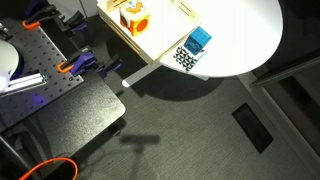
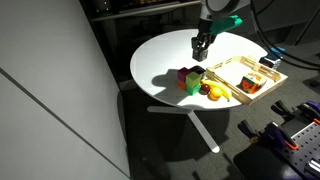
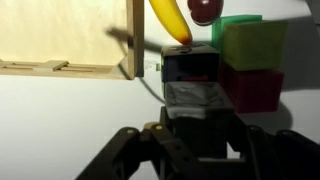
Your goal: Pick up the gray block and put it in the tray
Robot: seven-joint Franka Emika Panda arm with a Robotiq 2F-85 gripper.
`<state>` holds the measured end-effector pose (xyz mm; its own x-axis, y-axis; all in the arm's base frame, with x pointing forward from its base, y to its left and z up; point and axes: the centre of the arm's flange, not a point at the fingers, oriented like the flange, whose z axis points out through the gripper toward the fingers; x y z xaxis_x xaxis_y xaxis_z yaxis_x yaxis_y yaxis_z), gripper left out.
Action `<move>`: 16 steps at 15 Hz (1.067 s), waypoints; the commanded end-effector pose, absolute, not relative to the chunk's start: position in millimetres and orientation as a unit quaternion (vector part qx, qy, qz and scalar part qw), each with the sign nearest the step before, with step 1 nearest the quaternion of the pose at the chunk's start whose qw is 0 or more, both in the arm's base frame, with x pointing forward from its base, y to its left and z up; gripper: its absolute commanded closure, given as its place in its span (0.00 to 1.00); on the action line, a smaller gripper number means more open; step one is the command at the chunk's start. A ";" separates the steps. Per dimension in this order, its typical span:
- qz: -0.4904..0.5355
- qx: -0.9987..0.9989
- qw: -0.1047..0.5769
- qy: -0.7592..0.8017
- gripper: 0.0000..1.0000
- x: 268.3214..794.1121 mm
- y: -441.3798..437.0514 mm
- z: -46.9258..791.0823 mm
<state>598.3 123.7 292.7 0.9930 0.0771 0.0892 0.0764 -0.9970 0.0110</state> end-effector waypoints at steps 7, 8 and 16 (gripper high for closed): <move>0.023 0.999 0.035 -0.026 0.72 566.1 26.7 313.2; 0.020 0.999 0.036 -0.031 0.72 560.6 17.8 312.6; 0.024 0.997 0.066 -0.037 0.22 515.0 -34.9 322.1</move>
